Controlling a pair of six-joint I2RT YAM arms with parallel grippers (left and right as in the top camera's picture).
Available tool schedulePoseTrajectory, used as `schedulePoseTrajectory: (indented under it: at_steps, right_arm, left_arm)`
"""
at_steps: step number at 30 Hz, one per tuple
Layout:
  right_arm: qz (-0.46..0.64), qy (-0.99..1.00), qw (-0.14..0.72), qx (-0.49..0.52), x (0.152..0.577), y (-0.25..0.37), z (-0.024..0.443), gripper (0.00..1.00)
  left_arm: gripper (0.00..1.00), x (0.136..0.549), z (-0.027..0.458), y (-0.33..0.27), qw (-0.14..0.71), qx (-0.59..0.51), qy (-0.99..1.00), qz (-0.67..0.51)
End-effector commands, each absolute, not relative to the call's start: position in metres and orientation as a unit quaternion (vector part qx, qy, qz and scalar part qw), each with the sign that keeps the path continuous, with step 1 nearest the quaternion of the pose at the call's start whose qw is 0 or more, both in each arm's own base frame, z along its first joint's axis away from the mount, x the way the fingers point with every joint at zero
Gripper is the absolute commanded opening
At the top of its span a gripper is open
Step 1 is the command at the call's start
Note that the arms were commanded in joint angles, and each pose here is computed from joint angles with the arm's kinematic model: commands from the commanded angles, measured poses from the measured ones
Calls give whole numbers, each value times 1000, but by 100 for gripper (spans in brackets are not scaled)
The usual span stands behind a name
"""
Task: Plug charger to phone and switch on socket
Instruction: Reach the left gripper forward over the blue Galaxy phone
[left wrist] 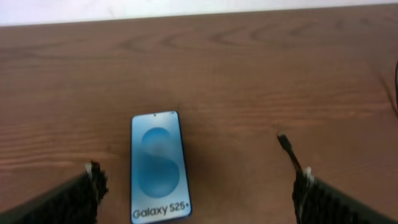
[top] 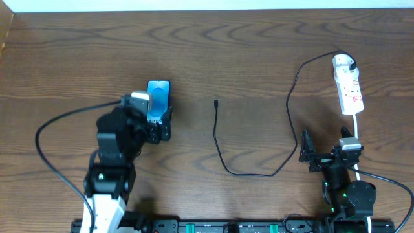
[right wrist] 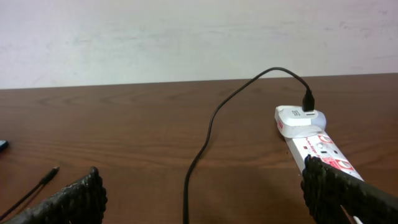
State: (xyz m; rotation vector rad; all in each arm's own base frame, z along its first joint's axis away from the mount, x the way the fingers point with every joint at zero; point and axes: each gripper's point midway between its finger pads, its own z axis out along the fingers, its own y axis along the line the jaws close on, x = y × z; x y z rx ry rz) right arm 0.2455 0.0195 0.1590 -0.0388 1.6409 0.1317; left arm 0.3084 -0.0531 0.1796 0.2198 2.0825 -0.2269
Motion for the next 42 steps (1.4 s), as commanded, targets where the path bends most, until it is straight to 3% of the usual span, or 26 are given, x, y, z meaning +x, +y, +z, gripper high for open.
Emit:
schedulePoseTrajectory:
  at_steps: [1, 25, 42]
  right_arm:
    - [56, 730, 681, -15, 245, 18, 158, 99]
    - [56, 730, 681, -15, 245, 18, 158, 99]
    - [56, 730, 681, -15, 245, 18, 158, 99]
  left_arm:
    - [98, 322, 196, -57, 476, 88, 868, -107]
    - [98, 397, 195, -61, 252, 81, 958, -109]
    - [98, 402, 179, -68, 231, 63, 962, -134]
